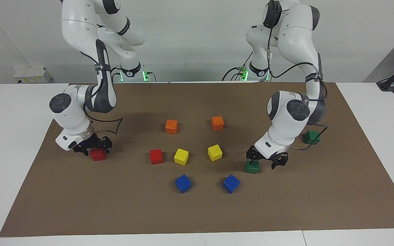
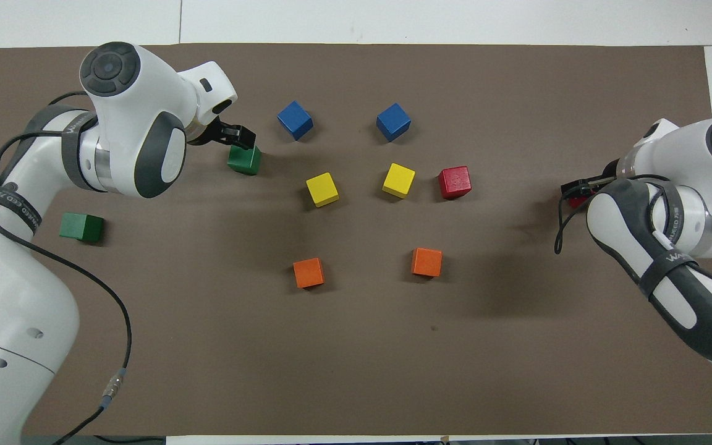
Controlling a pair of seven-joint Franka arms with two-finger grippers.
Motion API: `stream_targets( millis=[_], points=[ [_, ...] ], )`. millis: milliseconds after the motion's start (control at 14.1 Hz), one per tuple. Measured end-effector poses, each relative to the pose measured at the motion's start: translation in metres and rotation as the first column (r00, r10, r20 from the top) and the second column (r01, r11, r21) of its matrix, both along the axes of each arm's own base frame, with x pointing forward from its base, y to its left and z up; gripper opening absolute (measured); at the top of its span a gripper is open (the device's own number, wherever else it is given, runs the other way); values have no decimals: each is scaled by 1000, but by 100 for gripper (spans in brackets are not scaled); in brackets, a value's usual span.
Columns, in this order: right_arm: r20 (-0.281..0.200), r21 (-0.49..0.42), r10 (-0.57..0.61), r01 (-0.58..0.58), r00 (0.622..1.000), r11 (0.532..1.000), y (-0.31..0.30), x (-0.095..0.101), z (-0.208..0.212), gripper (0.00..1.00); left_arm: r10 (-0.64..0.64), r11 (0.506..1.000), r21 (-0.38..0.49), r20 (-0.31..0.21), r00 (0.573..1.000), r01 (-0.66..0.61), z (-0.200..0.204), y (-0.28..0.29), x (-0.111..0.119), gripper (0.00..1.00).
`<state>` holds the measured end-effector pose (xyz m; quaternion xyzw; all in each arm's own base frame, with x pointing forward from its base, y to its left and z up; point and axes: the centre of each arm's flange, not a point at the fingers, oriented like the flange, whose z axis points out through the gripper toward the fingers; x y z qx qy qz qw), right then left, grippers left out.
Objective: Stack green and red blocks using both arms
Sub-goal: 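Reach the left gripper to the farther green cube, then grasp the green cube with the left gripper while the right gripper reaches red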
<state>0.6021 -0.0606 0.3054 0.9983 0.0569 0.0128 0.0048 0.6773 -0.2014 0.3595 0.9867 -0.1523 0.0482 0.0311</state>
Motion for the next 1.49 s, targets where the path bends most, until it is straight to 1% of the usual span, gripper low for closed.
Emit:
stream_targets(
  millis=[71,212,425,496,637,708,850,920,1062,1133,1345,1416,1487],
  points=[
    [-8,1,2,-2,1000,1000,1,1,6,100,-1,1000,3,-3,1000,1,-3,0,0,100],
    [-38,6,13,-13,999,1000,11,4,30,100,-3,1000,3,-9,1000,3,-11,-1,1,100],
    [-83,5,-30,31,996,1000,40,16,91,100,-4,1000,1,-7,1000,4,-16,-3,2,100],
    [-87,-5,-41,40,995,999,56,21,111,100,-6,1000,-1,-2,1000,6,-15,-4,2,100],
    [-72,-23,-57,56,996,998,88,28,137,100,-12,1000,-3,3,1000,12,-15,-9,1,100],
    [-61,-25,-64,62,996,998,103,31,142,100,-18,1000,-3,3,1000,18,-16,-13,0,100],
    [-61,-28,-78,76,995,997,129,35,137,100,-34,999,-4,1,999,34,-19,-24,-3,100],
    [-59,-29,-83,81,995,996,145,39,134,100,-40,999,-5,3,999,40,-21,-28,-4,100],
    [-37,-28,-99,98,994,995,181,50,134,98,-48,999,2,0,999,48,-27,-31,-5,100],
    [-30,-27,-107,106,994,994,196,55,132,100,-54,999,11,-2,999,54,-31,-31,-5,100],
    [-13,-22,-119,118,993,993,233,59,124,100,-65,997,33,-7,998,65,-39,-30,-5,100],
    [-3,-19,-124,124,992,992,240,59,121,97,-65,997,34,-8,998,65,-40,-29,-5,100],
    [3,-16,-126,126,992,992,245,60,118,100,-65,997,35,-10,998,65,-41,-29,-5,100]
  ],
)
